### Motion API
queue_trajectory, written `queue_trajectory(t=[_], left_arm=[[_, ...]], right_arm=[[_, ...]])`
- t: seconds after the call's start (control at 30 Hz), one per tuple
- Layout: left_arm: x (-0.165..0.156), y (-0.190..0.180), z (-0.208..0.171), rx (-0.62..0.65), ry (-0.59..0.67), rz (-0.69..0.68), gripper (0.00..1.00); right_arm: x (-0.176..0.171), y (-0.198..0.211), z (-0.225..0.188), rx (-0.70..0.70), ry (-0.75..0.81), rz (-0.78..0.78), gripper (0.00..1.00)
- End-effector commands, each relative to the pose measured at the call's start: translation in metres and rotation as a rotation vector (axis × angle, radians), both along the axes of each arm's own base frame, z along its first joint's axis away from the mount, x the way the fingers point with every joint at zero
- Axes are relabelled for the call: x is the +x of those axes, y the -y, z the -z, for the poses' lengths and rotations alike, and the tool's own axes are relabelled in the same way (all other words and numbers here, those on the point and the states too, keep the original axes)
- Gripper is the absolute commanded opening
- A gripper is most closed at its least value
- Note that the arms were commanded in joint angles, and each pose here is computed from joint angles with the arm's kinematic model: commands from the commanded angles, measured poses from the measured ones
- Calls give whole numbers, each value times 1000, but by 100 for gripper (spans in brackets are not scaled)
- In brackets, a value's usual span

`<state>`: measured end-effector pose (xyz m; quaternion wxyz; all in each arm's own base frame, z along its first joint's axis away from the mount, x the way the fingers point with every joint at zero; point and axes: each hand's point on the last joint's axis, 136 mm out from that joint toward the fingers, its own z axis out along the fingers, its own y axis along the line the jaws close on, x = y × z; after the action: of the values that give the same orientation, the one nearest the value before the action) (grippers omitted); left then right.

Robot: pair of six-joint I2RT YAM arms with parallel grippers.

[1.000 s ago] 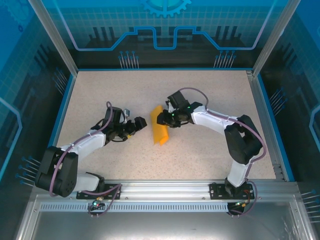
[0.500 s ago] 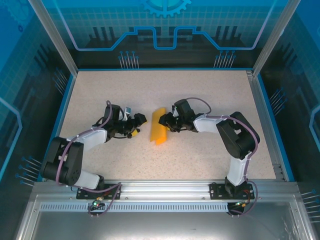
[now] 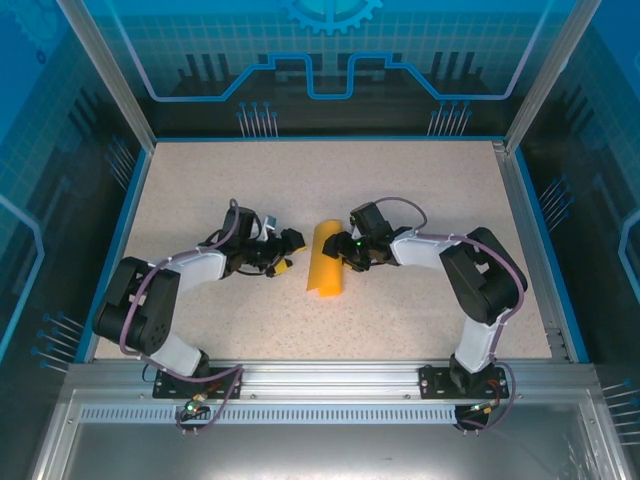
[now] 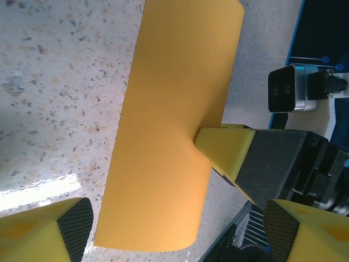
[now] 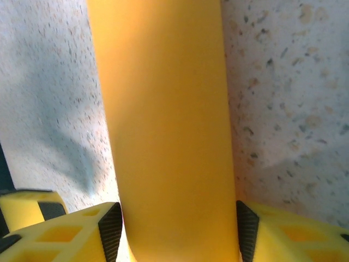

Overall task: Fold a paper plane with a square sheet of paper (pick it up from the middle)
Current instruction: Fold the square sheet of paper in half at the center of the table.

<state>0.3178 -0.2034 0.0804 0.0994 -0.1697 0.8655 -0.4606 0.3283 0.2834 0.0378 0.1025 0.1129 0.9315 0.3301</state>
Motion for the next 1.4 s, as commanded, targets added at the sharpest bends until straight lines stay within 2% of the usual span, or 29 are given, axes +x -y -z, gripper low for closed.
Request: queue_trajectory(t=[0.0, 0.17, 0.4, 0.77, 0.9, 1.0, 1.37], left_arm=[[-2, 7, 1, 4, -3, 42, 85], [-4, 11, 2, 13, -4, 54, 85], [-7, 12, 2, 23, -2, 62, 85], [-12, 8, 1, 45, 4, 58, 85], [-12, 7, 0, 53, 9, 56, 85], [-11, 5, -3, 66, 18, 46, 85], [-5, -6, -9, 134, 35, 13, 86]], right_arm=[[-14, 6, -9, -63, -7, -94, 65], [-24, 2, -9, -60, -35, -188, 68], [-30, -2, -2, -88, -46, -289, 65], [-24, -6, 4, -89, -75, -325, 48], [-19, -4, -2, -96, -63, -308, 37], [-16, -9, -7, -49, -56, -275, 33], [-1, -36, 0, 134, -47, -9, 32]])
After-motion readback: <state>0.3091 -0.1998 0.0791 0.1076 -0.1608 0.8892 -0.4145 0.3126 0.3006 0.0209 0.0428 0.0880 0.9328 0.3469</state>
